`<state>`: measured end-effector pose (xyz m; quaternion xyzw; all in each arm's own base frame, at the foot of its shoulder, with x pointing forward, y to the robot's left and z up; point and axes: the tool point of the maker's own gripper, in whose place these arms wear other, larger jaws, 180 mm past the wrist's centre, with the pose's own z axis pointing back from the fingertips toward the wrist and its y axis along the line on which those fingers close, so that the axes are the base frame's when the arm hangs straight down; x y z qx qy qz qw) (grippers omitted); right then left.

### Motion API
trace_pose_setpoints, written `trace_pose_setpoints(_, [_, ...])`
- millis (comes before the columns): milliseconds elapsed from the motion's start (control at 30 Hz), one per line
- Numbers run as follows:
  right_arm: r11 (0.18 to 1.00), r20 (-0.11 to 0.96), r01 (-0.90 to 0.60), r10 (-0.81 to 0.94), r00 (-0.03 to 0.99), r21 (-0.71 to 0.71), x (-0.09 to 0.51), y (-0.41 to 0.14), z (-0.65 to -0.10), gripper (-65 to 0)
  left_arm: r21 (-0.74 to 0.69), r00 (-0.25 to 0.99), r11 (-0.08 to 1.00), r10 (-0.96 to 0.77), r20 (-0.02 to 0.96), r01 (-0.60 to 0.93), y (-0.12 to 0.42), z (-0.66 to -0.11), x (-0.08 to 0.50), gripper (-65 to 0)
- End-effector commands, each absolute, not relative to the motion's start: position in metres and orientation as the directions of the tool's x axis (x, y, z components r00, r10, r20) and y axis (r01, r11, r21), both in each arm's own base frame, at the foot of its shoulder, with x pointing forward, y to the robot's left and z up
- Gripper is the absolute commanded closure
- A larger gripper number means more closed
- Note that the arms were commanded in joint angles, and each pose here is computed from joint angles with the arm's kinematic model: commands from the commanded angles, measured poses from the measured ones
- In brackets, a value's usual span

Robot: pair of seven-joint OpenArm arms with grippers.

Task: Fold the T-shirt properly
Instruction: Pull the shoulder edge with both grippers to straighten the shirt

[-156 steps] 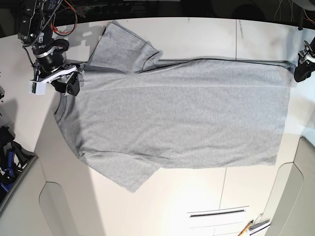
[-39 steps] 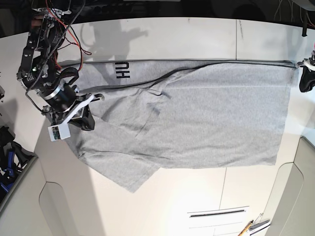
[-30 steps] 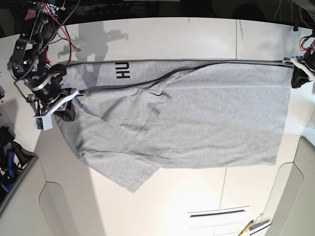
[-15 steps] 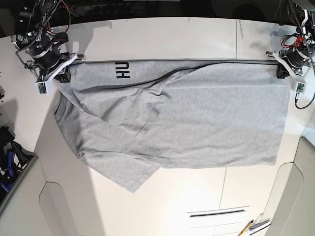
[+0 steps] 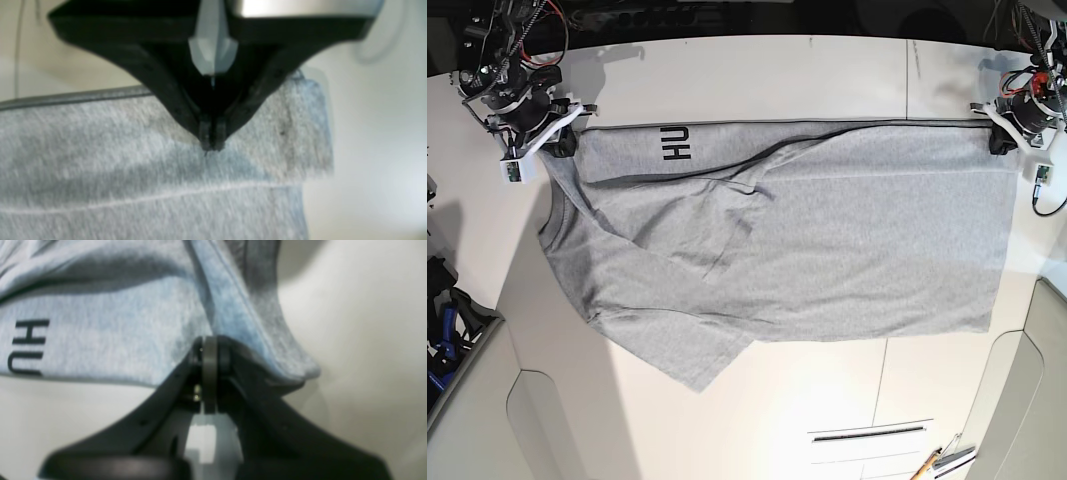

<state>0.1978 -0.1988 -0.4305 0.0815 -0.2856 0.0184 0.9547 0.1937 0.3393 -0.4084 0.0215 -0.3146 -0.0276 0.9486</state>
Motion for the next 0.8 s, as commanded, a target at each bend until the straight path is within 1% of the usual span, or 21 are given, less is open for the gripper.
trace_pose_setpoints(0, [0.989, 0.504, -0.085, 0.012, 0.863, 0.122, 0.185, -0.204, -0.434, 0.0, 0.079, 0.809, 0.996, -0.076, 0.583, 0.037, 0.349, -0.403, 0.189, 0.0])
trace_pose_setpoints(100, [0.99, 0.483, -0.092, 0.027, 0.875, 0.111, 0.171, -0.206, -0.434, 0.0, 0.056, 0.806, 0.998, -0.03, 0.591, -0.004, 0.36, -0.398, 0.177, 0.0])
trace_pose_setpoints(233, [0.989, 0.461, -0.102, 0.043, 0.887, 0.103, 0.154, -0.205, -0.433, 0.0, -0.027, 0.798, 0.999, 0.047, 0.6, -0.038, 0.36, -0.393, 0.164, 0.0])
trace_pose_setpoints(333, [0.989, 0.451, -0.115, 0.061, 0.89, 0.093, 0.145, -0.203, -0.428, 0.0, -0.095, 0.802, 0.995, 0.089, 0.591, -0.041, 0.352, -0.393, 0.155, 0.0])
trace_pose_setpoints(467, [0.988, 0.455, -0.133, 0.083, 0.886, 0.079, 0.14, -0.201, -0.418, 0.0, -0.13, 0.802, 0.991, 0.112, 0.586, -0.043, 0.345, -0.396, 0.148, 0.0])
trace_pose_setpoints(533, [0.987, 0.466, -0.14, 0.09, 0.88, 0.073, 0.142, -0.2, -0.414, 0.0, -0.15, 0.795, 0.989, 0.096, 0.599, -0.006, 0.338, -0.393, 0.15, 0.0])
trace_pose_setpoints(600, [0.987, 0.474, -0.144, 0.094, 0.875, 0.069, 0.144, -0.199, -0.411, 0.0, -0.147, 0.773, 0.988, 0.061, 0.631, 0.042, 0.331, -0.385, 0.157, 0.0])
trace_pose_setpoints(700, [0.987, 0.475, -0.144, 0.095, 0.875, 0.069, 0.144, -0.199, -0.411, 0.0, -0.105, 0.701, 0.992, 0.025, 0.712, 0.071, 0.331, -0.367, 0.178, 0.0])
trace_pose_setpoints(767, [0.987, 0.477, -0.144, 0.094, 0.874, 0.069, 0.144, -0.199, -0.41, 0.0, -0.063, 0.689, 0.995, -0.009, 0.725, 0.08, 0.335, -0.364, 0.188, 0.0])
